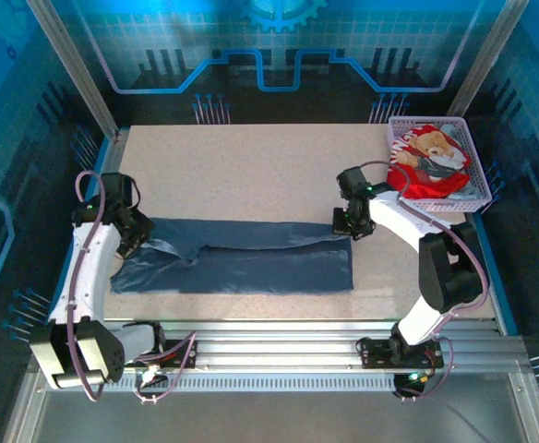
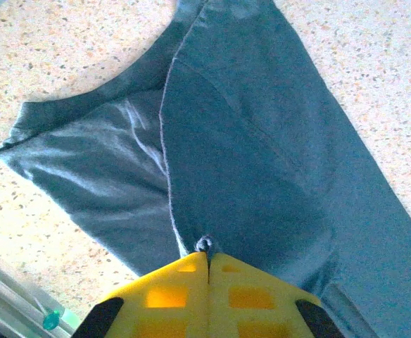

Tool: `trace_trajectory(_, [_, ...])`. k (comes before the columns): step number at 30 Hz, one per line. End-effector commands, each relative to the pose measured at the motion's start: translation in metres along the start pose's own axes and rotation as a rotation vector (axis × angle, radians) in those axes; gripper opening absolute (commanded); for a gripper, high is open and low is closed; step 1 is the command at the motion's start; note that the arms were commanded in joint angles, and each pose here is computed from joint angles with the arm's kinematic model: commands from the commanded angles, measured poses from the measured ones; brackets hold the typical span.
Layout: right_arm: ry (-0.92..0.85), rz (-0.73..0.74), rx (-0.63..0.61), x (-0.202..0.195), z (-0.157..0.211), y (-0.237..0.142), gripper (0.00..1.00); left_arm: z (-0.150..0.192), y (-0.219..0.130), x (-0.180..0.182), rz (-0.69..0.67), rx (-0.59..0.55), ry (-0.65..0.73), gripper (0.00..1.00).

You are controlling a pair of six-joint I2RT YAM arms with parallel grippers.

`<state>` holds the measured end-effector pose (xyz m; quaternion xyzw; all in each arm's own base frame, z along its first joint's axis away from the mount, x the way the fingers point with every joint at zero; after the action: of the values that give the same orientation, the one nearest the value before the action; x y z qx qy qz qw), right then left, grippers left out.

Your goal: Fold and stack the t-shirts

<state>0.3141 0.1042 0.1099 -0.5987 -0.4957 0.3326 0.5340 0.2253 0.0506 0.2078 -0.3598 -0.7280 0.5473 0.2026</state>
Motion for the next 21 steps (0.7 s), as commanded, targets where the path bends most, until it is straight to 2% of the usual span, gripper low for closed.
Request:
trace_trajectory(1, [-0.026, 0.050, -0.023, -0.009, 0.005, -0.003, 0.00, 0.007, -0.005, 0.015, -0.070, 0.007, 0.011, 0.00])
trace_trajectory(21, [-0.067, 0.096, -0.015, -0.014, 0.025, 0.003, 0.00, 0.041, -0.003, 0.046, -0.175, 0.026, -0.001, 0.00])
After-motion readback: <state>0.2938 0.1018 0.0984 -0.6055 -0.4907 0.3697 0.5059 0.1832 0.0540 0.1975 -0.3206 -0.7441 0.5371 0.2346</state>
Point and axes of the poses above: each hand's point on the last joint's axis, 136 mm out from that joint toward the fingers, its own y axis out along the fingers, its own x axis along the line the jaws close on, z = x × y, the point moved 5 cm from there along -y, back along the fingers, and after that the axes turned 12 degrees about y, right-handed, at the moved point
